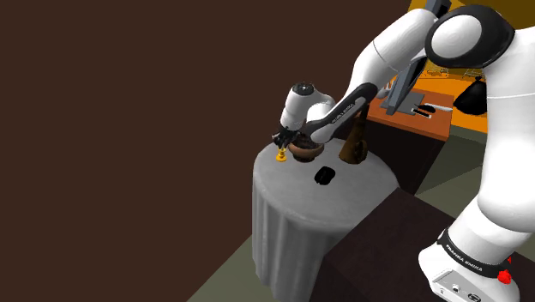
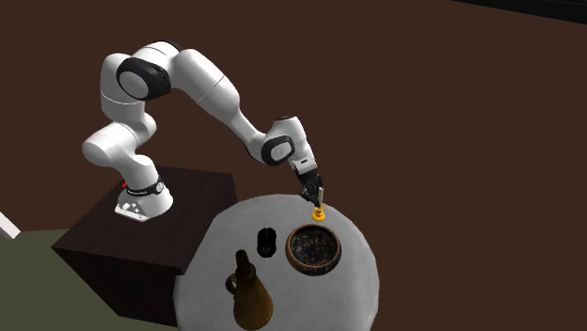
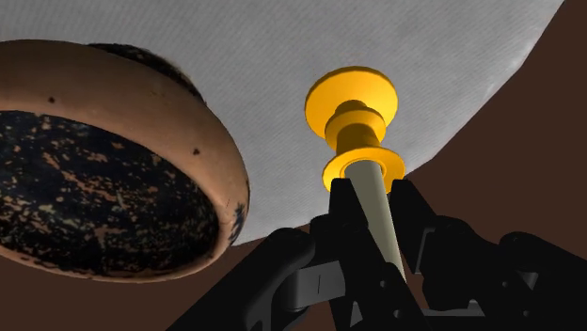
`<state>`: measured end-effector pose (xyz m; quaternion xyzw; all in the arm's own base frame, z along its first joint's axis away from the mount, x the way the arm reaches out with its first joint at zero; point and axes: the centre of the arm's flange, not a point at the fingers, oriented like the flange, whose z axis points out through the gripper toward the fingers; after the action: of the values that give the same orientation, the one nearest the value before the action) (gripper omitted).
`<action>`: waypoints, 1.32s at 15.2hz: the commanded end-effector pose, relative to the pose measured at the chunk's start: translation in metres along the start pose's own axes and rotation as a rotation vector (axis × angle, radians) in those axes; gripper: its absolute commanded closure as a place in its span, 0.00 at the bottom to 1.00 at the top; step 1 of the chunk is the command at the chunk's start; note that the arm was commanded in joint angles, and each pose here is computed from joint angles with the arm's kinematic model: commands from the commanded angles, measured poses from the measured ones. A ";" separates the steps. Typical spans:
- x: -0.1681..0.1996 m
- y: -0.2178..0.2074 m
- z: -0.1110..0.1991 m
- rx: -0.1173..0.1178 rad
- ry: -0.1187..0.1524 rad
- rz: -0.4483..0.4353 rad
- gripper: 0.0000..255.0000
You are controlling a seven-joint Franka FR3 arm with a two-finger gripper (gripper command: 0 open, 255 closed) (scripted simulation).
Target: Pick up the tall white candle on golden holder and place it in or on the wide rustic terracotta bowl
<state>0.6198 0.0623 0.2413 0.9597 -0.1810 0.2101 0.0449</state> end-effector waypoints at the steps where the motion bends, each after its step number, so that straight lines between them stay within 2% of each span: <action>1: 0.004 0.001 -0.009 0.000 0.000 0.000 1.00; 20: 0.046 0.002 -0.100 0.000 0.000 0.000 1.00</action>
<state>0.6203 0.0620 0.3462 0.9597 -0.1810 0.2100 0.0450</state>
